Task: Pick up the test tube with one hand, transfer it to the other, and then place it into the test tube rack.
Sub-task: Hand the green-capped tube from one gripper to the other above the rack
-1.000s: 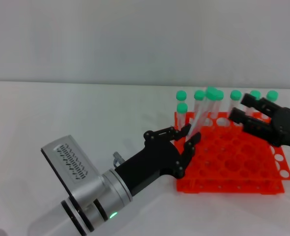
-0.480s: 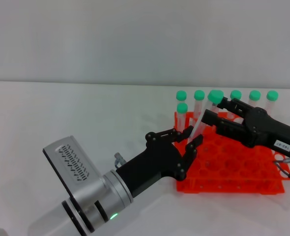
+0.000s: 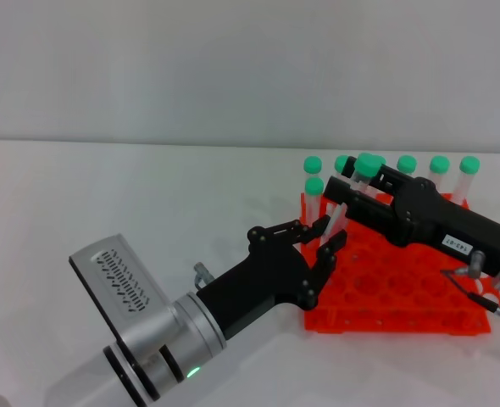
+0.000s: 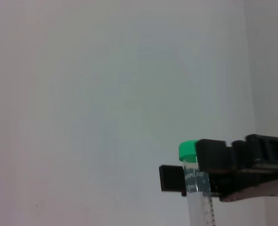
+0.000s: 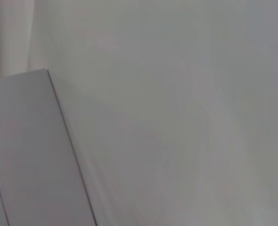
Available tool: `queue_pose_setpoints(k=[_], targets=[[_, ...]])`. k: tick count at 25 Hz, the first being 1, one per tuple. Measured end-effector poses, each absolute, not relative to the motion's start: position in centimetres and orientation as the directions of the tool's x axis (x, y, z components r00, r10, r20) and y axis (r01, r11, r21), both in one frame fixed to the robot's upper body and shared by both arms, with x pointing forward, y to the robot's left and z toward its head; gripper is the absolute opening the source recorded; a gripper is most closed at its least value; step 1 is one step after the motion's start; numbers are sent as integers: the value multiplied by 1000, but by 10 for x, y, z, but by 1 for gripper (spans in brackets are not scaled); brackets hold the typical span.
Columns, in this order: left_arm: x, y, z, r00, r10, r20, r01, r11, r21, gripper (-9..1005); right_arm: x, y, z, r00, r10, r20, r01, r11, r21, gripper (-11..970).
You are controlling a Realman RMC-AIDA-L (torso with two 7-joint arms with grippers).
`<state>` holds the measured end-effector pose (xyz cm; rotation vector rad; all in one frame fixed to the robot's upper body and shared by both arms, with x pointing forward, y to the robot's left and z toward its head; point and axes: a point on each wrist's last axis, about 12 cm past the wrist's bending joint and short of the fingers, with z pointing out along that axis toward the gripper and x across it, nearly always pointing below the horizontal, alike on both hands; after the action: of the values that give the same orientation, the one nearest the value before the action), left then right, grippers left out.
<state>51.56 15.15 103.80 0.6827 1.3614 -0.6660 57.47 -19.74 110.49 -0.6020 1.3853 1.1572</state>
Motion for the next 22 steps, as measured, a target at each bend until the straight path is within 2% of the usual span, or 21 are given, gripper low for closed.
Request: queue_pose_setpoints(k=[5,19,22], targets=[[516,153,1038,94,-30,-995,765,642,53,242,577,-197,1105,-187,269,-945,-877,388,284,547],[520,152,1039,102,-20,-995,763,643,65,249,578,-199,1107,-157,251,-955,-882,399,250,225],[520,152,1040,121,-4,-993,760,644,90,250,579,-199,1107,-154,249,-956,-884,398,246,216]])
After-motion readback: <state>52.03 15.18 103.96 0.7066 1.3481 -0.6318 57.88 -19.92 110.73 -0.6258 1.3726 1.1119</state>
